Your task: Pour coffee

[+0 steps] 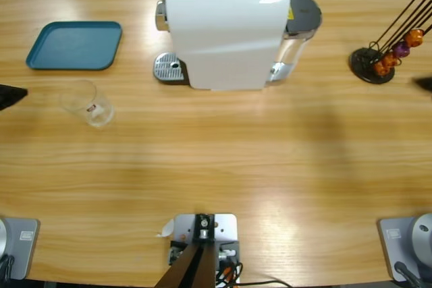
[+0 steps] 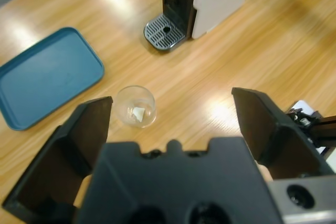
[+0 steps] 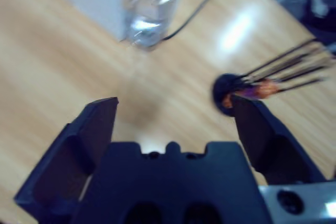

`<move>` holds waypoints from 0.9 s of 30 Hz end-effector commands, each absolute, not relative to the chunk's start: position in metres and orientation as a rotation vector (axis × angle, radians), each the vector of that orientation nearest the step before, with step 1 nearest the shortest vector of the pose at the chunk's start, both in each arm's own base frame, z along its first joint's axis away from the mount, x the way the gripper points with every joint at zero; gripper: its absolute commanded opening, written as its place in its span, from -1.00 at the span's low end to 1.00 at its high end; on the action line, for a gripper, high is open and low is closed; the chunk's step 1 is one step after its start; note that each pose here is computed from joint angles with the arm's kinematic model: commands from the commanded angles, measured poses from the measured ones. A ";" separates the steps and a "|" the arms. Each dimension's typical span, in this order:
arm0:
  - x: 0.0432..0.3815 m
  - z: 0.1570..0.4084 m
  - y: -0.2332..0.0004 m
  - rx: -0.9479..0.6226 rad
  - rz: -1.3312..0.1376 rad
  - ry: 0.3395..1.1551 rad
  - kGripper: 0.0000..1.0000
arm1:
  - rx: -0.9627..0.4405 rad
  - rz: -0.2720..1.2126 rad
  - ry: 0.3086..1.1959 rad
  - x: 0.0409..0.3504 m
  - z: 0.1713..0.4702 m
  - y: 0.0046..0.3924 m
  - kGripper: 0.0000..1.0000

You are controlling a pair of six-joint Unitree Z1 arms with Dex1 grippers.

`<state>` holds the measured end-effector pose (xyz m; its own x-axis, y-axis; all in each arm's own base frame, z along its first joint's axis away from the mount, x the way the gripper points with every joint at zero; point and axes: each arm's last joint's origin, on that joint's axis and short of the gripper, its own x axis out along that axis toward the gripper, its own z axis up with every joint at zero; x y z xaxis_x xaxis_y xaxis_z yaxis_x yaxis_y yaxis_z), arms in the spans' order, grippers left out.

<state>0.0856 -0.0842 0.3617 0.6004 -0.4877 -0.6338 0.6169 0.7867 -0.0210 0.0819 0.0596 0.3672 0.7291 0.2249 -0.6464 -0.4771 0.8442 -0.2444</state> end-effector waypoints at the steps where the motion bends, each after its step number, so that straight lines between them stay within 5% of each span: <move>1: 0.109 0.371 -0.102 0.135 -0.630 0.644 1.00 | -0.350 0.172 0.628 0.121 0.413 0.053 0.77; 6: 0.196 0.401 -0.179 0.015 -0.630 0.695 1.00 | -0.448 0.391 0.747 0.107 0.363 0.074 0.91; 9: 0.239 0.405 -0.206 -0.096 -0.595 0.737 0.99 | -0.438 0.487 0.773 0.080 0.335 0.065 0.90; 14: 0.287 0.400 -0.223 -0.265 -0.598 0.828 0.97 | -0.444 0.497 0.792 0.081 0.332 0.066 0.90; 27: 0.289 0.361 -0.227 -0.344 -0.507 1.013 0.85 | -0.458 0.494 0.819 0.087 0.331 0.072 0.87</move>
<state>0.2746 -0.2197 0.4067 0.5117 -0.6067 -0.6083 0.3491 0.7938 -0.4981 0.0846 0.0680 0.3406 0.6214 0.2487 -0.7429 -0.5625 0.8017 -0.2021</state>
